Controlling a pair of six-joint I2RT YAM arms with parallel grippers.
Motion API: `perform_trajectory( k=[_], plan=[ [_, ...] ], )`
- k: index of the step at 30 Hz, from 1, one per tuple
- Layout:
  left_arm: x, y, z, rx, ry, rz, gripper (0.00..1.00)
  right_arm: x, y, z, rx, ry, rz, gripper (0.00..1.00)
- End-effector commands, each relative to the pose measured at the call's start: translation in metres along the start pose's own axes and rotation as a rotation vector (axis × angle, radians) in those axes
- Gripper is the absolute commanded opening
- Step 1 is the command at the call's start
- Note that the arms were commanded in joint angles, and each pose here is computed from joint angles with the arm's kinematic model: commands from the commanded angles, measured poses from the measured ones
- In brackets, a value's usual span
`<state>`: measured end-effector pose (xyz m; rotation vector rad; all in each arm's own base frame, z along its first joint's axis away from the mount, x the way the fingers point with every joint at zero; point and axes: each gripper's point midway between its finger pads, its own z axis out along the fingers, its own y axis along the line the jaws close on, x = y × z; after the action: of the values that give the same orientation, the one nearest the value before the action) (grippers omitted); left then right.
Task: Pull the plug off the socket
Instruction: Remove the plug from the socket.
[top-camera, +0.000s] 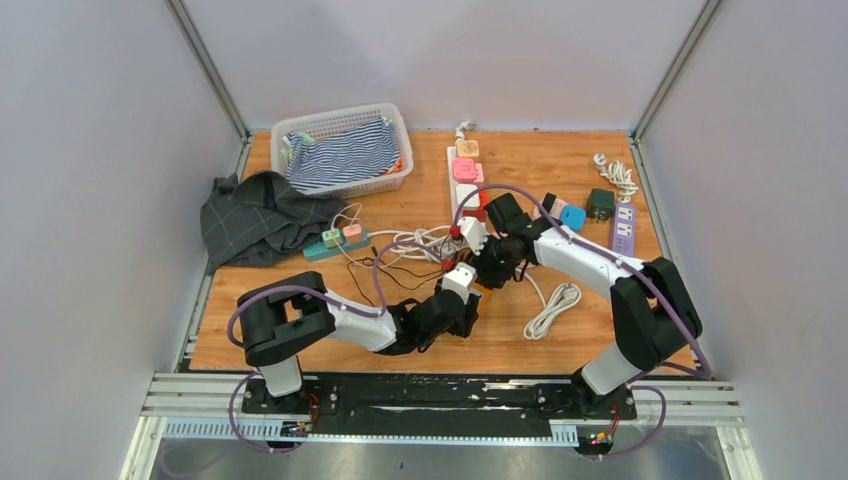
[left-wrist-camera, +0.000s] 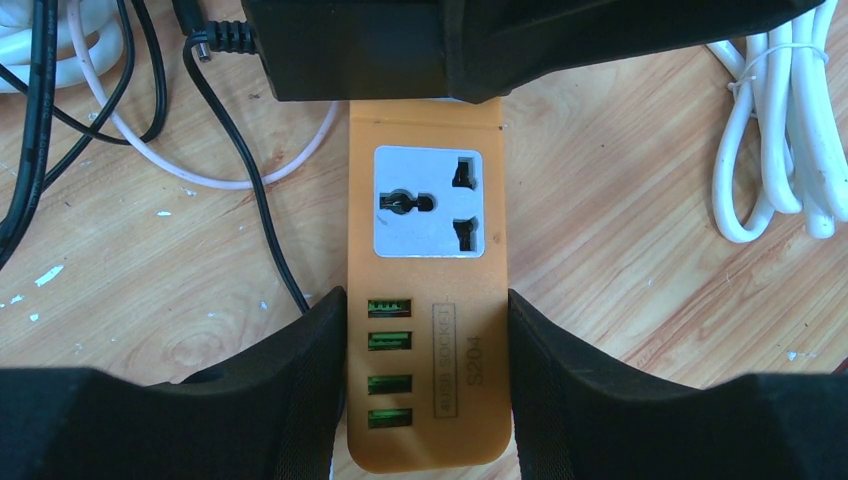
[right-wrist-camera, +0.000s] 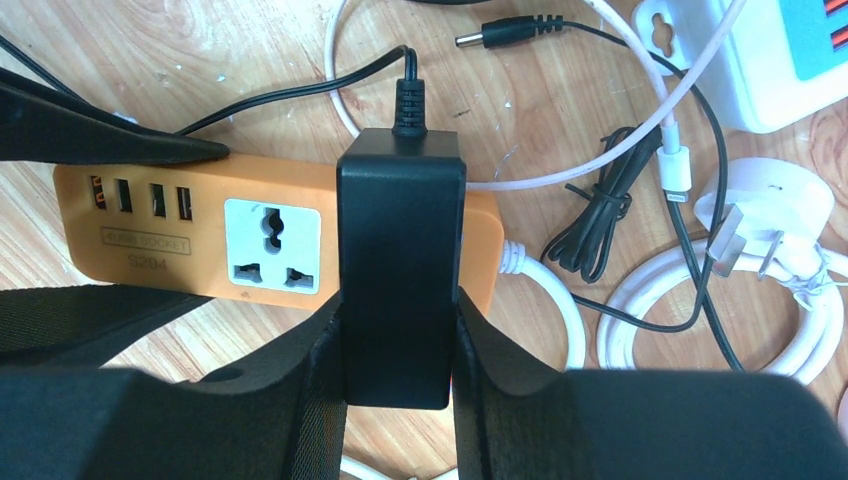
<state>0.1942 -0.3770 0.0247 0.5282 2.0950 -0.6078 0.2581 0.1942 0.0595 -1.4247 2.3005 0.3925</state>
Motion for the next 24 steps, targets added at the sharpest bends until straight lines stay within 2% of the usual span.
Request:
perform_trajectory(
  k=[1, 5, 7, 11, 13, 19, 24],
  plan=[
    [0.043, 0.018, 0.002, -0.032, 0.142, 0.041, 0.00, 0.004, 0.047, -0.006, -0.203, -0.009, 0.007, 0.00],
    [0.041, 0.018, 0.000, -0.029, 0.138, 0.047, 0.00, -0.005, 0.078, -0.027, -0.365, -0.087, -0.093, 0.00],
    [0.041, 0.020, -0.001, -0.031, 0.138, 0.054, 0.00, -0.003, 0.072, -0.028, -0.322, -0.082, -0.110, 0.00],
    [0.043, 0.020, 0.001, -0.034, 0.141, 0.072, 0.00, 0.008, 0.032, -0.019, -0.108, -0.003, -0.058, 0.00],
    [0.042, 0.020, 0.003, -0.035, 0.140, 0.084, 0.00, 0.009, 0.027, -0.018, -0.092, 0.003, -0.047, 0.00],
    [0.044, 0.025, 0.007, -0.049, 0.142, 0.141, 0.00, 0.004, 0.068, -0.034, -0.320, -0.069, -0.146, 0.00],
    [0.048, 0.021, 0.011, -0.031, 0.158, 0.156, 0.00, 0.005, 0.068, -0.035, -0.320, -0.070, -0.171, 0.00]
  ],
)
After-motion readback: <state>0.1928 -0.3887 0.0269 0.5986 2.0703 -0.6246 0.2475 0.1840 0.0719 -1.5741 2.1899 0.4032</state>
